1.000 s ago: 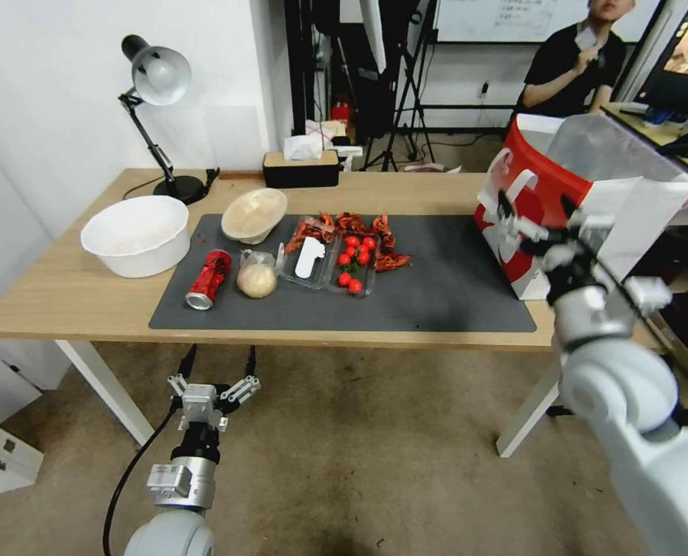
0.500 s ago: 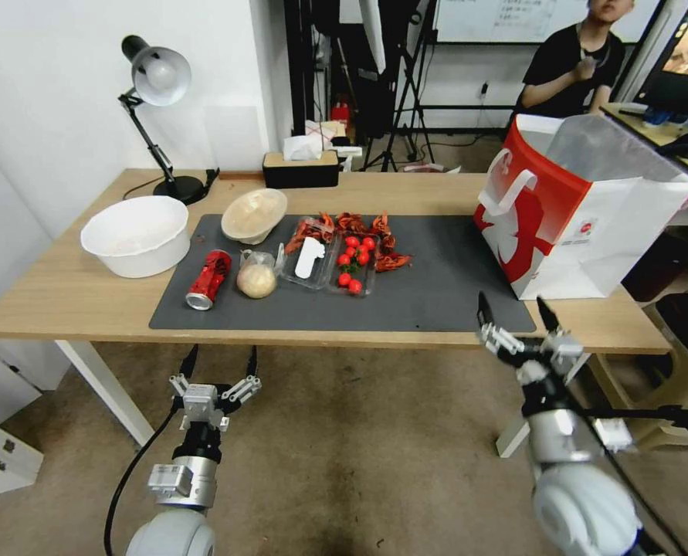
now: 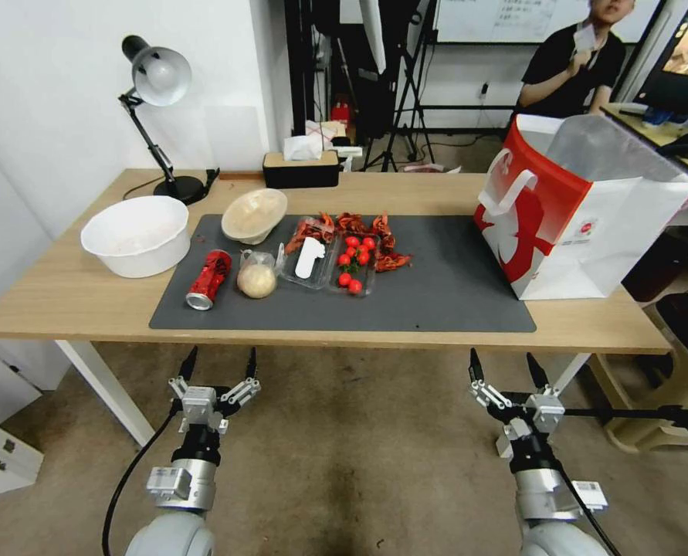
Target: Pick up the trash from the table and place it into the takeout bag.
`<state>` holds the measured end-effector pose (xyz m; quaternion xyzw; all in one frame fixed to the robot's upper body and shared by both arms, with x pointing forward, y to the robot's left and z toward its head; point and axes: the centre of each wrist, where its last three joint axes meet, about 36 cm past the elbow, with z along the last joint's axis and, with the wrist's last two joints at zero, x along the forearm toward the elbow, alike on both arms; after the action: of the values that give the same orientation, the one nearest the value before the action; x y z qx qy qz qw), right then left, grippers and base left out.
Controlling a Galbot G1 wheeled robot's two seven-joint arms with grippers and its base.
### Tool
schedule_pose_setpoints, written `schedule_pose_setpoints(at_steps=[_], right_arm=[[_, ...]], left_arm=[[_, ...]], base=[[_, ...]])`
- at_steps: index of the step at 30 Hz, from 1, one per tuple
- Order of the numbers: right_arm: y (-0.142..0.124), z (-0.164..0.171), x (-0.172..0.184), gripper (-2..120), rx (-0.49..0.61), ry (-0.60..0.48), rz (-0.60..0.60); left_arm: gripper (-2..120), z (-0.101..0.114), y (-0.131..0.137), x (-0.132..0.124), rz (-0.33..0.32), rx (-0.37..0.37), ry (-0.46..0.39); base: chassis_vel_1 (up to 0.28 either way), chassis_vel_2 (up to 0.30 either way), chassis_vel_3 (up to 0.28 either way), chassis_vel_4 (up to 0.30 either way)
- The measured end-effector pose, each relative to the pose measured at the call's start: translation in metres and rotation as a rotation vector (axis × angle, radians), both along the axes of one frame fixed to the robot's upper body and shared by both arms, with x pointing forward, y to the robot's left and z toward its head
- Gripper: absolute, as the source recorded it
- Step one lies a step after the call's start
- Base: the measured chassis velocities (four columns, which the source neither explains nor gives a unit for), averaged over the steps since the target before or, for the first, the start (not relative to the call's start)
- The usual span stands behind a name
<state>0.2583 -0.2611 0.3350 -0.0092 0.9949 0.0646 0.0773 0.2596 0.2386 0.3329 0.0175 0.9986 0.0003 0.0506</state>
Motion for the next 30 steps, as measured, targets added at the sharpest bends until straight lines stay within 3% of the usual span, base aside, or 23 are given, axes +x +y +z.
schedule_pose_setpoints(at_steps=[24,30], right_arm=[[0.003,-0.019,-0.003,100,-0.004,0.015,0.003],[0.004,-0.020,-0.003,100,-0.003,0.019,0.017]], left_arm=[[100,-0.005,-0.005,-0.002,0.008,-0.013,0.009],[100,-0.001,0.000,0.009,0.027,-0.016,-0.015]], base=[[0.000,0.000,0.000,0.000],[0.000,0.000,0.000,0.000]])
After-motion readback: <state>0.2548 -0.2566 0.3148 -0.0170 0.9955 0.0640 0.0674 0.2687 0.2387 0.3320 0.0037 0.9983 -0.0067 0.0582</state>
